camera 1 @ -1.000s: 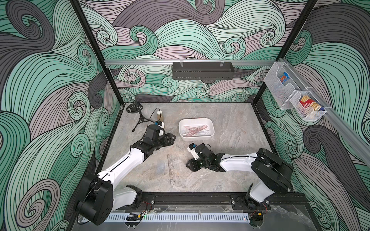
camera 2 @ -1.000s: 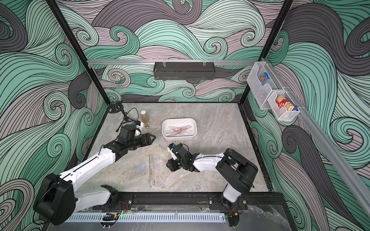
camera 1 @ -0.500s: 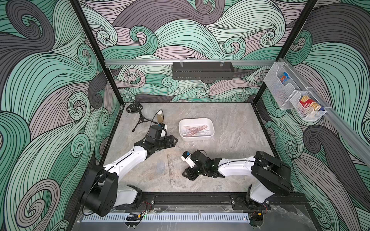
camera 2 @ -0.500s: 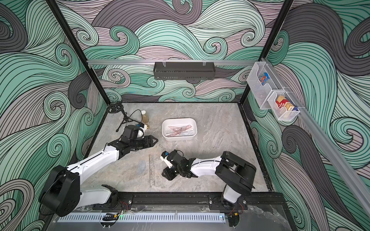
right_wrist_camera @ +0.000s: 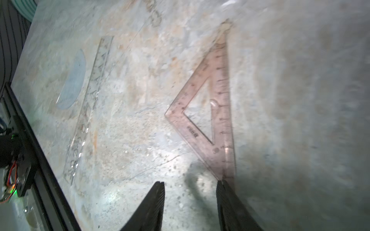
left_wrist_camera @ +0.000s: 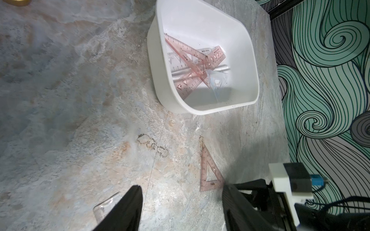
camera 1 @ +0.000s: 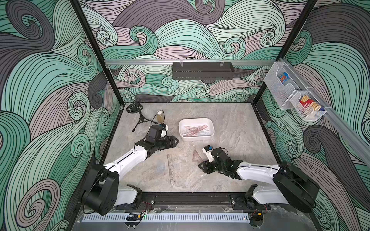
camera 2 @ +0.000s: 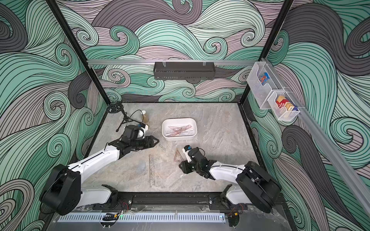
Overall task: Put the scattered rulers into the storage box
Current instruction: Move the ruler to the center of the board, then pick up the ruler from the center of the board.
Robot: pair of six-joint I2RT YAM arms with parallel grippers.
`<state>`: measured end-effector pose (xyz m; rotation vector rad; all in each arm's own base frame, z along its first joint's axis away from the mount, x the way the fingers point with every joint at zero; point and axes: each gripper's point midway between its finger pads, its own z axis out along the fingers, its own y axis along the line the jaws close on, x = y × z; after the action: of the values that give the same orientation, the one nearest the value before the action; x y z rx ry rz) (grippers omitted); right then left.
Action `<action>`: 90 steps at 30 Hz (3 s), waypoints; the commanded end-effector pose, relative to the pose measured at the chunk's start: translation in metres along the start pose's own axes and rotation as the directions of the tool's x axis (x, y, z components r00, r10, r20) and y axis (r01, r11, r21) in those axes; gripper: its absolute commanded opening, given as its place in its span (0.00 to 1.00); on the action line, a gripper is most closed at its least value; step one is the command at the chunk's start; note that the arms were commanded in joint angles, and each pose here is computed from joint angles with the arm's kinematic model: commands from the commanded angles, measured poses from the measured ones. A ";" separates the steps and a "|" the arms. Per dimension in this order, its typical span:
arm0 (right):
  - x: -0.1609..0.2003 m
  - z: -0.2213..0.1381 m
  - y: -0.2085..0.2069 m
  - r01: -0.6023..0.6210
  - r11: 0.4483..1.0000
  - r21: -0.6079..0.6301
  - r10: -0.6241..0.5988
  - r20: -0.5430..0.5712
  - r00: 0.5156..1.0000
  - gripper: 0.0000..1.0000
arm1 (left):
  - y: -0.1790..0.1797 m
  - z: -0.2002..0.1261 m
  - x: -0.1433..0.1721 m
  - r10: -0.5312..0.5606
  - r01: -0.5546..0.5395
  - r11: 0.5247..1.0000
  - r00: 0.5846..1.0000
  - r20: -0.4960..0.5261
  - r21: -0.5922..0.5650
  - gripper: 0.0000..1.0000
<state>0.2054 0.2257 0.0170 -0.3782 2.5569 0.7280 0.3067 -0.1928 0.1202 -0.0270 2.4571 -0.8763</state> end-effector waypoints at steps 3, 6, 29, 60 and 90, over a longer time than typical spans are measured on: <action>-0.014 -0.001 -0.015 -0.010 0.999 0.030 0.011 -0.012 1.000 0.47 | -0.003 -0.001 0.001 0.007 -0.007 1.000 1.000 -0.008 0.026 0.67; -0.032 0.007 -0.020 0.013 0.999 0.043 -0.013 -0.011 1.000 0.48 | -0.002 -0.002 0.004 0.006 -0.006 1.000 1.000 -0.007 0.027 0.67; -0.091 0.048 -0.012 0.127 0.992 -0.010 -0.128 -0.051 0.990 0.43 | -0.001 0.000 0.013 -0.001 0.002 0.999 0.999 -0.034 0.044 0.66; -0.030 0.010 0.074 0.090 0.947 -0.309 -0.078 0.051 0.996 0.27 | -0.011 0.022 0.053 -0.054 0.076 0.987 0.986 -0.157 0.139 0.59; 0.014 0.025 0.050 0.062 0.939 -0.339 -0.066 0.001 0.998 0.11 | -0.014 0.059 0.068 -0.043 0.073 0.992 0.965 -0.258 0.105 0.65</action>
<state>0.1831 0.2792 0.0134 -0.5747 2.4228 1.1306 0.2664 -0.2465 0.0529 0.0446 2.6661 -1.1100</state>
